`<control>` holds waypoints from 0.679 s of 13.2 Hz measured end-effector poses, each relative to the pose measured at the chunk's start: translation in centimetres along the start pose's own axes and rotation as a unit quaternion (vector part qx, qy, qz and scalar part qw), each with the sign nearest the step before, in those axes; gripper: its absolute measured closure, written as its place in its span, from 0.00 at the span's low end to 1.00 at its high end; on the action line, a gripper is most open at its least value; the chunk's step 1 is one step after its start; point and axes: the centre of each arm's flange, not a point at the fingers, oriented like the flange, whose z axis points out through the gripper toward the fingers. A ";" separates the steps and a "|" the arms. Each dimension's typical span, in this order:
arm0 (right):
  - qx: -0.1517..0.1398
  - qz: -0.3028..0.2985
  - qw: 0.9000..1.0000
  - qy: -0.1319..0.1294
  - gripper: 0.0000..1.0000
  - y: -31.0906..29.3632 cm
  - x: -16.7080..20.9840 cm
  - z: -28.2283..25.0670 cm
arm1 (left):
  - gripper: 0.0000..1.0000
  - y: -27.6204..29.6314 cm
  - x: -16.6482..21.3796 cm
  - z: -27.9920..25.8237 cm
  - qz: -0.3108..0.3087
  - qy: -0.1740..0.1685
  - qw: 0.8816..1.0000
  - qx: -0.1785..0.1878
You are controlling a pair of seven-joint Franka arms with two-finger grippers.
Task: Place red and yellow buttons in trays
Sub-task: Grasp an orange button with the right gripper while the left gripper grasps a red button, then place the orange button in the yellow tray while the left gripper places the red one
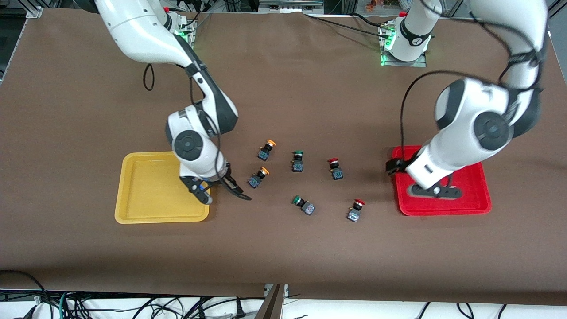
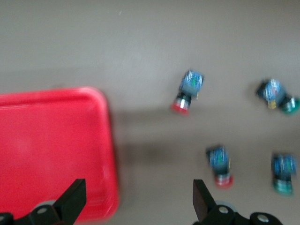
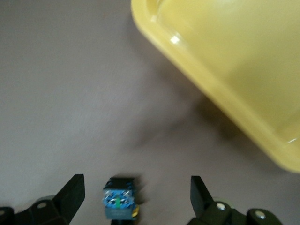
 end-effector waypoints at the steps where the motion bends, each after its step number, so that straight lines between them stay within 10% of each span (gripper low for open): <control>1: 0.004 -0.001 1.000 0.000 0.00 -0.4 -1.3 0.8 | 0.00 1.5 0.7 3.2 -0.004 0.020 1.000 -0.006; 9: 0.008 -0.026 1.000 0.000 0.06 -1.1 -5.7 5.7 | 0.02 4.7 1.8 19.2 0.090 0.148 0.985 -0.025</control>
